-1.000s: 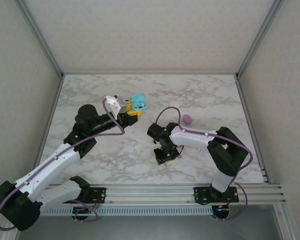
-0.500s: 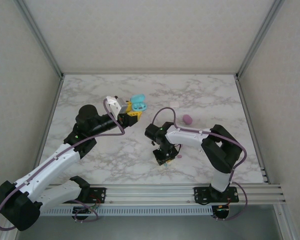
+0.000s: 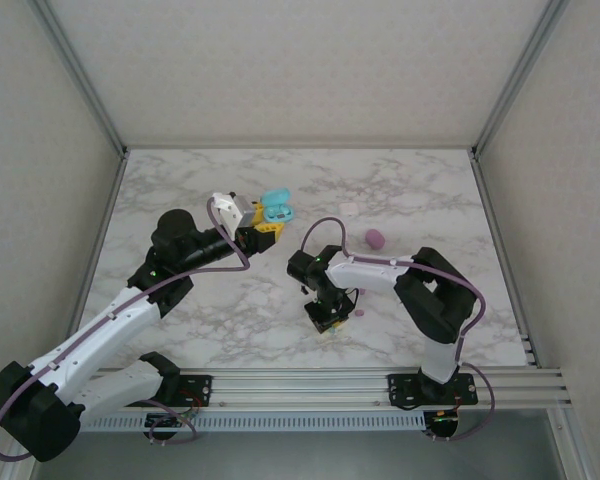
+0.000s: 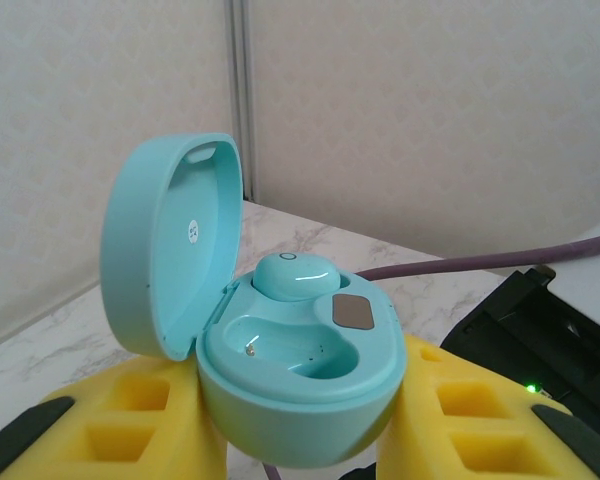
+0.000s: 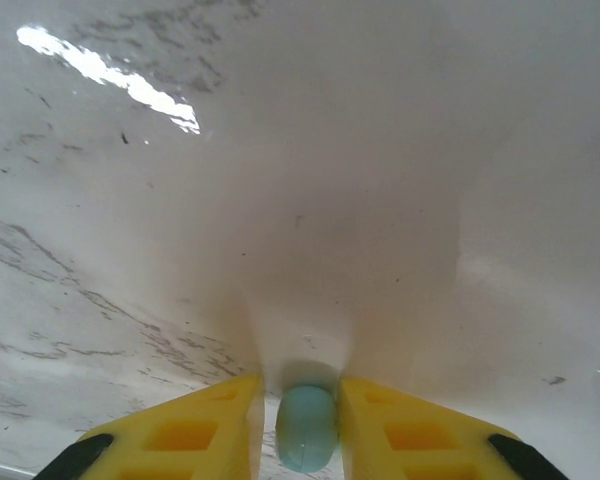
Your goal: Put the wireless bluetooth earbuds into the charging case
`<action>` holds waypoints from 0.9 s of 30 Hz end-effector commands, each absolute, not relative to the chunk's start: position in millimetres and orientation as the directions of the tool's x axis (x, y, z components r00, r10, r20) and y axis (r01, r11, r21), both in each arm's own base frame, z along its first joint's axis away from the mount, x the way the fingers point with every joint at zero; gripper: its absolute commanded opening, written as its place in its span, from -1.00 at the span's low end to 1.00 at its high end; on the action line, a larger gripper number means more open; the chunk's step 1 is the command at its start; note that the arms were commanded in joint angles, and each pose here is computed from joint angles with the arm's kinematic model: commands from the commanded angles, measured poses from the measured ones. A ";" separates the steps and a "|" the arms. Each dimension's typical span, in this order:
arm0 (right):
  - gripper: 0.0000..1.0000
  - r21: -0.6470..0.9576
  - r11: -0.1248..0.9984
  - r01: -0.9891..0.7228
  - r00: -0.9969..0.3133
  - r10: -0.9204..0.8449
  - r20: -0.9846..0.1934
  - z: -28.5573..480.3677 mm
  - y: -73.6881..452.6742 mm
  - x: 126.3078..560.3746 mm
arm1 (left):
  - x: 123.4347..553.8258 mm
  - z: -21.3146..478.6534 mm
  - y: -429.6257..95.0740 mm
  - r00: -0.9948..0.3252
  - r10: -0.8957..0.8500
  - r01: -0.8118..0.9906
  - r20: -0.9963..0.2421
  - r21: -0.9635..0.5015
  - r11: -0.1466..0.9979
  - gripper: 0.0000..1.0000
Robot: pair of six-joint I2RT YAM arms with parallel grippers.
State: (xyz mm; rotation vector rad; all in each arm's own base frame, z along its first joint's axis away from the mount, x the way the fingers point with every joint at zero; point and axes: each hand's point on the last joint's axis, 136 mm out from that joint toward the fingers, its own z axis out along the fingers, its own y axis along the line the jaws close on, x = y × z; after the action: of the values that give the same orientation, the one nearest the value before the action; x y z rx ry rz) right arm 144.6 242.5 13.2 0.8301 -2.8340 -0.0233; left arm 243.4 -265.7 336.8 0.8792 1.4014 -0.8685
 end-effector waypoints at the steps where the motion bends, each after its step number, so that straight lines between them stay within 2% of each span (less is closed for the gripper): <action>1: -0.48 0.040 0.830 -0.556 -0.809 -0.551 0.203 12.2 241.0 141.6 | 239.2 339.8 -265.9 0.019 0.010 0.902 -1.000 0.021 0.430 -0.60; 9: -0.57 0.028 0.835 -0.549 -0.815 -0.542 0.205 10.4 239.7 142.1 | 239.6 338.7 -265.8 0.014 0.012 0.902 -1.000 0.017 0.432 -0.60; 14: -0.65 0.044 0.849 -0.527 -0.841 -0.528 0.121 29.2 243.9 149.1 | 241.1 337.1 -265.1 0.013 0.016 0.898 -1.000 0.018 0.440 -0.60; 21: -0.68 0.302 0.867 -0.397 -0.918 -0.377 -0.123 106.0 256.8 178.9 | 256.6 316.3 -268.3 -0.012 0.039 0.882 -0.999 0.008 0.471 -0.60; 27: -0.66 0.554 0.763 -0.335 -0.934 -0.193 -0.300 199.2 250.3 206.9 | 274.0 295.3 -279.8 -0.057 0.042 0.885 -0.997 -0.031 0.465 -0.60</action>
State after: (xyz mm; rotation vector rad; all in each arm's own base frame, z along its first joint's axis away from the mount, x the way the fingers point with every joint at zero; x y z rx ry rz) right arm 206.5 241.9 160.9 0.5219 -3.2053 -0.7934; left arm 266.6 -275.9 290.9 0.8801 1.5060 -0.8487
